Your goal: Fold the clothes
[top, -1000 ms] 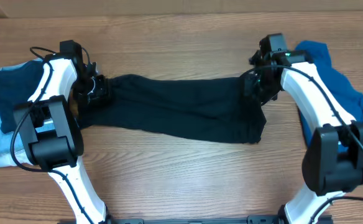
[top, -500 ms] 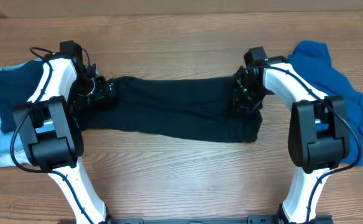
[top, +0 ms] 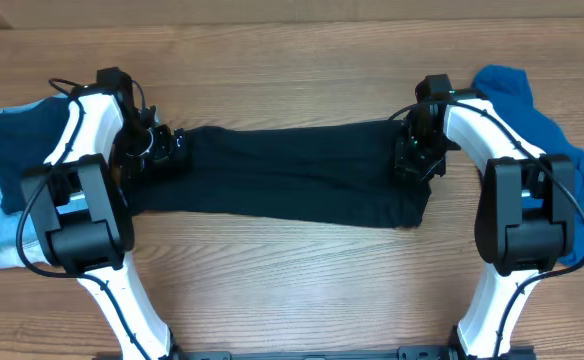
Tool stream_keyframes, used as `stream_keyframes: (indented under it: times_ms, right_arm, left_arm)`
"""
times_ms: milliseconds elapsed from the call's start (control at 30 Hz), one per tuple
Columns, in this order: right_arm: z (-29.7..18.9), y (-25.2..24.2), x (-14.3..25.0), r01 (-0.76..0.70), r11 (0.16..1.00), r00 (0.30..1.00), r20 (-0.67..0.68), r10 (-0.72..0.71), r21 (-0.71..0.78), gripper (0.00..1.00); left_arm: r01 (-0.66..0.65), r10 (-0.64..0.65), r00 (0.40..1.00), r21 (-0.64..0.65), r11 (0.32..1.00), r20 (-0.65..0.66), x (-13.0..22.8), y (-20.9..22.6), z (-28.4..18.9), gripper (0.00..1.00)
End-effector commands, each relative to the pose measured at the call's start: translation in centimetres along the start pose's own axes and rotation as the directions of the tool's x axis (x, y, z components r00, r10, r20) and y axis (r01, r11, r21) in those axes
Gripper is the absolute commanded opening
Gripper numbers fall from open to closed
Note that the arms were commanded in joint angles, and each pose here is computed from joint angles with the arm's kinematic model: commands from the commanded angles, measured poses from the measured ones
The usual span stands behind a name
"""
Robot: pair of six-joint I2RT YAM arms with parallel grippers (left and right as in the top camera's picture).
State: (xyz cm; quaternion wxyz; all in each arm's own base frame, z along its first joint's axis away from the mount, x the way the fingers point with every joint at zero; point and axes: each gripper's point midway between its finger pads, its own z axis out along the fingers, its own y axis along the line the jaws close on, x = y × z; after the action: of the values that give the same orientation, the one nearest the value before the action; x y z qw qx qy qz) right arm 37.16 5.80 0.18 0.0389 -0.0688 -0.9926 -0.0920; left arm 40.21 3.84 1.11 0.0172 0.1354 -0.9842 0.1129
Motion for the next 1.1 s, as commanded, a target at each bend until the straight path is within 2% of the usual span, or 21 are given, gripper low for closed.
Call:
stream_keyframes:
  times_ms: [0,167,267,600,767,833,900,1067]
  right_arm:
    - [1.7,-4.3,0.0,-0.026,0.987,0.999,-0.017,0.029,0.161,0.29]
    - [1.7,-4.4,0.0,-0.027,0.985,0.999,-0.015,0.030,0.171,0.30]
    - [1.5,-5.5,-0.1,-0.029,0.973,0.999,-0.009,0.031,0.230,0.30]
    - [0.4,-11.6,-0.4,-0.179,0.957,0.984,0.017,0.180,0.228,0.30]
    - [0.4,-11.5,-0.6,-0.181,0.964,0.983,0.018,0.181,0.196,0.30]
    - [0.4,-11.2,-0.8,-0.181,0.967,0.983,0.022,0.180,0.181,0.30]
    - [0.4,-11.2,-0.8,-0.181,0.967,0.983,0.023,0.180,0.180,0.30]
    - [0.4,-11.2,-0.8,-0.181,0.967,0.983,0.023,0.180,0.180,0.30]
  left_arm:
    - [-0.002,0.002,1.000,0.036,0.999,-0.024,0.2,-0.1,0.2,1.00]
    - [-0.025,0.025,0.999,0.037,0.999,0.025,-1.4,-1.0,-3.7,1.00]
    - [-0.035,0.035,0.997,-0.003,0.999,0.062,-2.4,-0.7,-5.3,1.00]
    - [-0.029,0.030,0.999,-0.023,0.999,0.041,-1.9,-0.4,-5.3,1.00]
    - [-0.041,0.041,0.999,-0.002,0.999,0.035,-1.7,-1.0,-4.3,1.00]
    - [-0.099,0.096,0.995,0.106,0.989,0.037,-1.5,-2.8,-3.1,1.00]
    - [-0.100,0.097,0.995,0.156,0.983,0.026,-1.0,-3.6,-2.3,1.00]
    - [-0.084,0.092,0.995,0.158,0.984,-0.046,1.4,-3.2,0.7,1.00]
